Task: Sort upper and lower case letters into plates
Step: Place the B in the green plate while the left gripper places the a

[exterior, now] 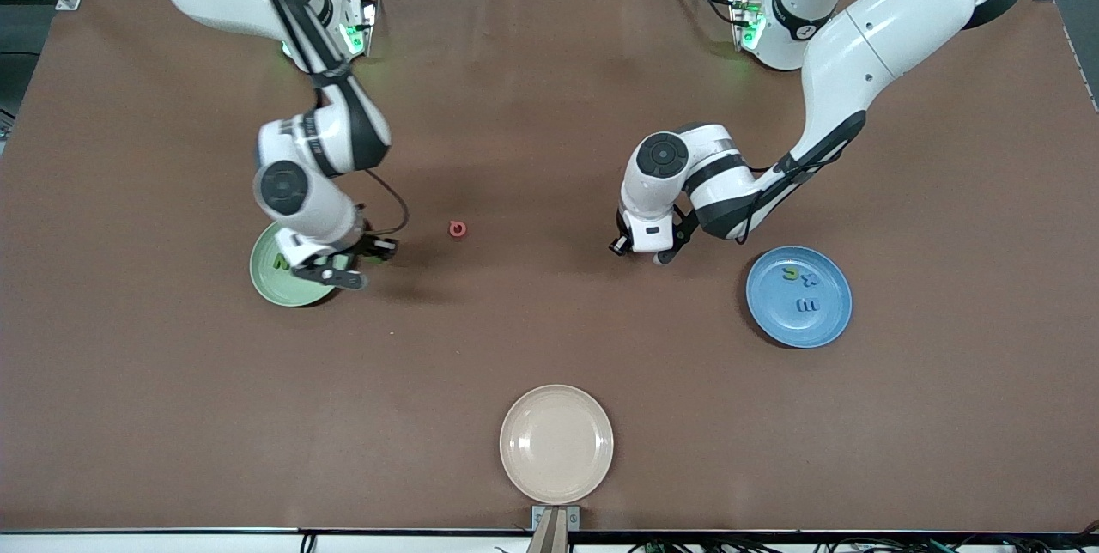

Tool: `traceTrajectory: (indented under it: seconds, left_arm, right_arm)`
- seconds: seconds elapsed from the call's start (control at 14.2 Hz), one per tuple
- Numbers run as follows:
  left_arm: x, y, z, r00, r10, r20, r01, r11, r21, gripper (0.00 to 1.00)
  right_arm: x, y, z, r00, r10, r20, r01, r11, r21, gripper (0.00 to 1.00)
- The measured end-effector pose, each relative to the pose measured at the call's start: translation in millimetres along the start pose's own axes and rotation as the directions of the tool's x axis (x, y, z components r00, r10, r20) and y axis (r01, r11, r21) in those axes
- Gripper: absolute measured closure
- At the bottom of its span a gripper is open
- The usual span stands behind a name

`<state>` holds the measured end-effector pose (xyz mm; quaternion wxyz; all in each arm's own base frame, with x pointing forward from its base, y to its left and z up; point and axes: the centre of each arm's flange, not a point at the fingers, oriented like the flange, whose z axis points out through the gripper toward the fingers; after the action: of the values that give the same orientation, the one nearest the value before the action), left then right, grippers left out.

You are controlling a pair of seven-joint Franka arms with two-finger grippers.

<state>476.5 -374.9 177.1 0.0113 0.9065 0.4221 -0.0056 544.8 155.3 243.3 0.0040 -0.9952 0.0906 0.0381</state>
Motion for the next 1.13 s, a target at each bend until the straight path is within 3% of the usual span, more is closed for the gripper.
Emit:
traceTrajectory:
  seconds: [0.28, 0.49, 0.85, 0.92, 1.13]
  left_arm:
    - [36.2, 6.4, -36.1, 0.996, 0.084, 0.001, -0.084, 0.996, -0.026, 0.64]
    - [89.5, -2.4, -74.2, 0.984, 0.180, -0.007, -0.180, 0.984, -0.009, 0.64]
    - [177.2, -33.7, -81.4, 0.916, 0.401, -0.009, -0.401, 0.916, 0.011, 0.64]
    - [192.8, -40.3, -80.9, 0.900, 0.435, -0.011, -0.435, 0.900, 0.014, 0.64]
    - [232.0, -60.0, -77.0, 0.844, 0.536, -0.010, -0.535, 0.844, 0.027, 0.64]
  right_arm:
    - [19.8, 75.0, 1.4, 0.999, -0.047, -0.014, 0.047, 0.999, 0.012, 0.65]
    - [9.5, 97.2, 26.3, 0.997, -0.055, -0.050, 0.056, 0.998, 0.012, 0.65]
    - [0.3, 95.6, 36.8, 0.997, -0.064, -0.044, 0.065, 0.998, 0.010, 0.65]
    - [0.3, 95.7, 36.8, 0.997, -0.064, -0.044, 0.064, 0.998, 0.010, 0.60]
    - [0.0, 96.1, 37.1, 0.997, -0.063, -0.040, 0.064, 0.998, 0.009, 0.32]
